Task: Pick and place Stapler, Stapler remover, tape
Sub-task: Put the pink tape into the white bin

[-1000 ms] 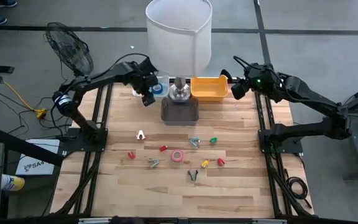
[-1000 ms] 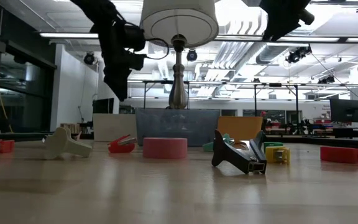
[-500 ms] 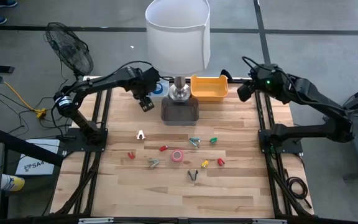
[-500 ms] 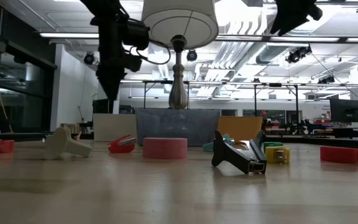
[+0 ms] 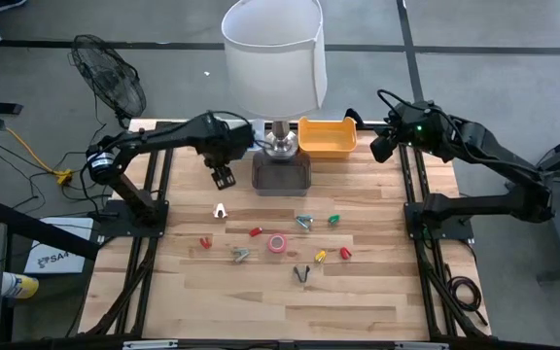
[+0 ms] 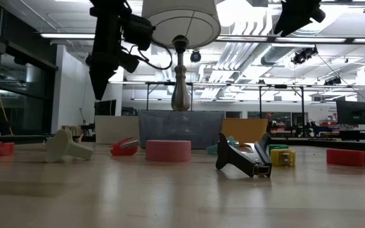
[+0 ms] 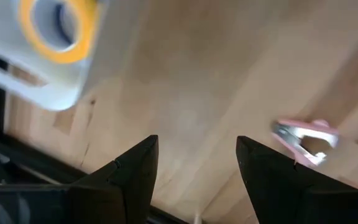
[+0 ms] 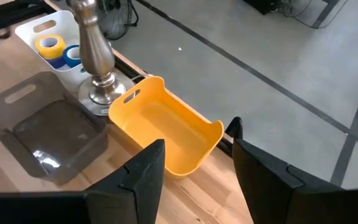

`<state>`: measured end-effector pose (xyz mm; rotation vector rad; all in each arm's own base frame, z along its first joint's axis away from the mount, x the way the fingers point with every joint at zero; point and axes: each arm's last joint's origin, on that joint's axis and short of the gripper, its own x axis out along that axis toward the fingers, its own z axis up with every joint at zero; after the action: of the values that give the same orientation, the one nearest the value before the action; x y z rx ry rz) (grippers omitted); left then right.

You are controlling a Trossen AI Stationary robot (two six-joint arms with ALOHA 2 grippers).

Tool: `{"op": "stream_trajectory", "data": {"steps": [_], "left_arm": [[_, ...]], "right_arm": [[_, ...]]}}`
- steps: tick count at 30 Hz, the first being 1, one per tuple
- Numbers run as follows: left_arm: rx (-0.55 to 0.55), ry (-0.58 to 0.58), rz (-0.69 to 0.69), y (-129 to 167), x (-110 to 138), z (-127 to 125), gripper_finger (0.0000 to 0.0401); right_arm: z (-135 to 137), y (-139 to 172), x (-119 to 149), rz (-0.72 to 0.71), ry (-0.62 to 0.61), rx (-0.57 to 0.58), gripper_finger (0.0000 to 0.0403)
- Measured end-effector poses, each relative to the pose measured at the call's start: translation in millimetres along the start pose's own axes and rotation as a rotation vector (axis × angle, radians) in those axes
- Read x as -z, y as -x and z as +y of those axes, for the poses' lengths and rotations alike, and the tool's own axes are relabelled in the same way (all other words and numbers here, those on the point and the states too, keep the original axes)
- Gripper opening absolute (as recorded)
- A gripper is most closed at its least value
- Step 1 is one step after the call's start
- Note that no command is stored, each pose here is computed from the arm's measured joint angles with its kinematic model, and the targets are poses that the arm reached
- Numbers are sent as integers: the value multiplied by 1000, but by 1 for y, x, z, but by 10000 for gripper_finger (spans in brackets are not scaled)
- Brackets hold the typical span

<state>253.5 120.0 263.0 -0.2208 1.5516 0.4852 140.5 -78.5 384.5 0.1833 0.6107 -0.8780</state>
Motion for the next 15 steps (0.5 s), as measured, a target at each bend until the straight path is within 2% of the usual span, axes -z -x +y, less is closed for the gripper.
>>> {"op": "stream_trajectory", "data": {"steps": [7,15], "left_arm": [[62,-248,-49,7,1,-45,213],[206,-645,-362,20,-12,-99,213]], "right_arm": [[1,0,0,9,37,-50,181],[3,0,0,13,98,-88,181]]}}
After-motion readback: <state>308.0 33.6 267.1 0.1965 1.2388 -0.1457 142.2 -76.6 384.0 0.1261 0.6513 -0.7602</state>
